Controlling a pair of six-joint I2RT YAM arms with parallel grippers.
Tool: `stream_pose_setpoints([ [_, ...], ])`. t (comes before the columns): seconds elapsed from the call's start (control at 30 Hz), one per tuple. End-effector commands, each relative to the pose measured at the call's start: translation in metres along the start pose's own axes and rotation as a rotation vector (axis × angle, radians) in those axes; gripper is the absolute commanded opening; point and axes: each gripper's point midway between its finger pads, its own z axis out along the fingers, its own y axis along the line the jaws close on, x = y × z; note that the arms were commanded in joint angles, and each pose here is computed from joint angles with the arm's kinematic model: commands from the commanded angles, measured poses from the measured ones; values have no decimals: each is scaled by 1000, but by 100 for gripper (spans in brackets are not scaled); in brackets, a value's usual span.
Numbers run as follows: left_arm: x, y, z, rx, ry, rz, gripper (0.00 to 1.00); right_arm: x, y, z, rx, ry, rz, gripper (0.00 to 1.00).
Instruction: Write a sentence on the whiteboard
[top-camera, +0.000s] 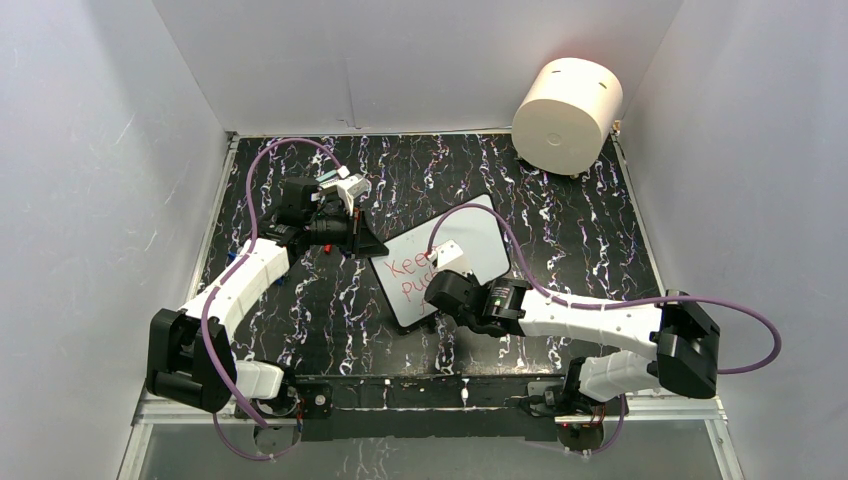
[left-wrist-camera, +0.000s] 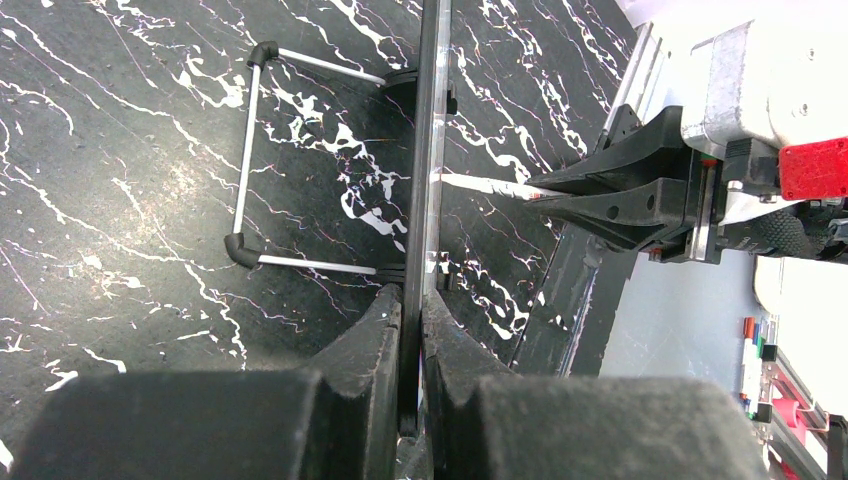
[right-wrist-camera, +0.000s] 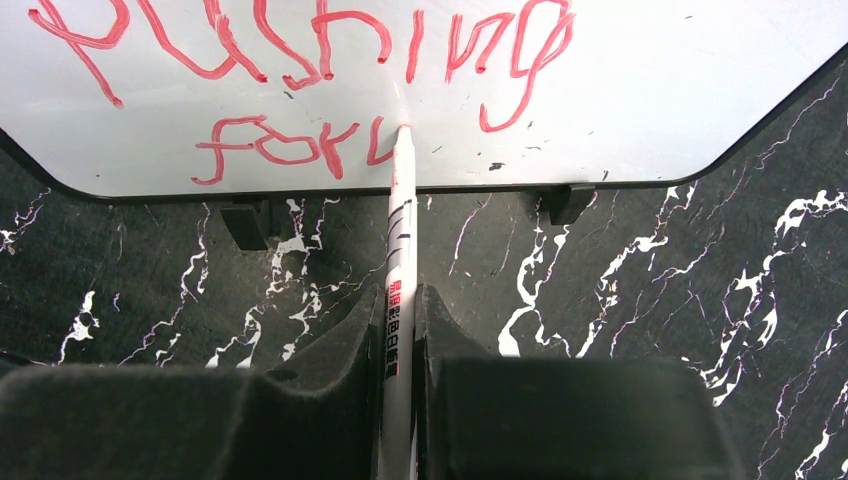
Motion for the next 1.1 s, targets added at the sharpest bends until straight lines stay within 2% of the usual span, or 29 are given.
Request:
stream_pose_setpoints([
  [0.0,26,27,4,-124,79,-56,0,-26,1,-5,-1,-84,55,0],
  [0.53,25,28,4,-125,79,-56,0,13,3,5,-14,43,31,0],
  [1.07,26,27,4,-123,80,-57,0,1,-5,5,20,-2,46,0],
])
